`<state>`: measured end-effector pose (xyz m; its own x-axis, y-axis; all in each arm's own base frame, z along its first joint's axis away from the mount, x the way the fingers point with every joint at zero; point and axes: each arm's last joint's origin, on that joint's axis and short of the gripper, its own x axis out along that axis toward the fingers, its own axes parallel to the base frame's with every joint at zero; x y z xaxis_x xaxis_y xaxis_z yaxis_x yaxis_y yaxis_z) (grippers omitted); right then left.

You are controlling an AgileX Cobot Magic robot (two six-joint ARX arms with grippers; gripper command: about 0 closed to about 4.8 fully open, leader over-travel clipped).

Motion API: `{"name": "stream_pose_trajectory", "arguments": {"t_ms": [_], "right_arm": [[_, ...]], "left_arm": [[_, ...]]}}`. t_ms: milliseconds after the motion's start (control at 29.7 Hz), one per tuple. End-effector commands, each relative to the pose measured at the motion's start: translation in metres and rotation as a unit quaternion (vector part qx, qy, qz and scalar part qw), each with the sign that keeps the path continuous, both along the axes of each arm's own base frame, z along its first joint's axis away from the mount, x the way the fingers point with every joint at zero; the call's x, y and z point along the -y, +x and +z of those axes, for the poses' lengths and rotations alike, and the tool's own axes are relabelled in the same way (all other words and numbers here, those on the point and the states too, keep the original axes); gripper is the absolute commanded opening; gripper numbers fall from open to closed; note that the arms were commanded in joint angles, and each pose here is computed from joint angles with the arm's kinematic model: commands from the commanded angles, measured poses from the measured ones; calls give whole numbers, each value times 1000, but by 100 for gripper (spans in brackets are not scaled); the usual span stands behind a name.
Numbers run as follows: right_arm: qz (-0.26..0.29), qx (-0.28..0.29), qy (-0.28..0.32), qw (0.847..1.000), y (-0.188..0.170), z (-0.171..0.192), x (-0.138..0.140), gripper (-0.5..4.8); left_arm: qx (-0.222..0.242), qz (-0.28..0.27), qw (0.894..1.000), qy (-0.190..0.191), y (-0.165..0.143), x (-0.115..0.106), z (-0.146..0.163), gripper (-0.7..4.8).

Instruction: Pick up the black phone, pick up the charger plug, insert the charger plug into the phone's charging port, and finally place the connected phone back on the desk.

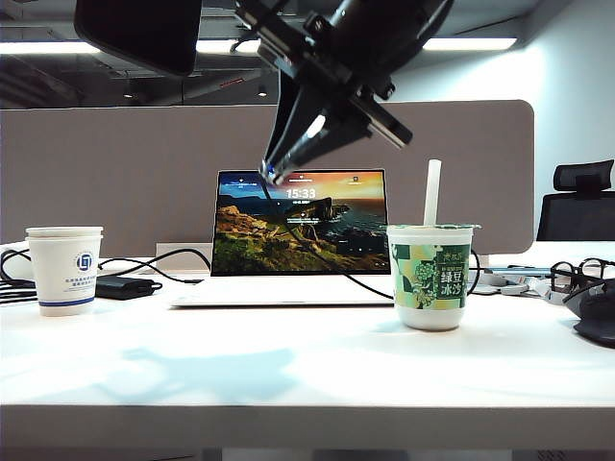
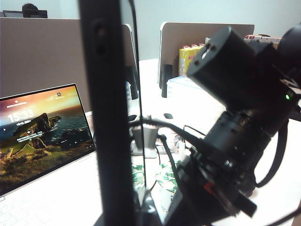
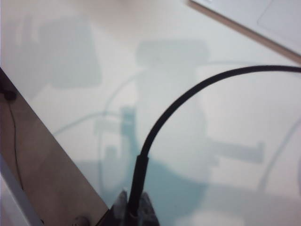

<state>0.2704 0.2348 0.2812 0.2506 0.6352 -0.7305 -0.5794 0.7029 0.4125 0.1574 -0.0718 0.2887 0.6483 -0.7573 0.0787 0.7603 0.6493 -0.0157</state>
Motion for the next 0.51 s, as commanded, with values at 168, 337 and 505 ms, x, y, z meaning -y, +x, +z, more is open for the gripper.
{"name": "stream_pose_trajectory", "arguments": {"t_ms": [168,337,505], "right_arm": [[1,22,42,999,12,18,7,-6],[-1,34,75,997,21,30,19,-6],[-7,67,108,992,24,47,31,-6]], "left_arm": [[28,-2,1000,-10,-2,0,8,-6],[27,-2,1000,-10,-2,0,8,-6],[27,-2,1000,-10,-2,0,8,-6]]}}
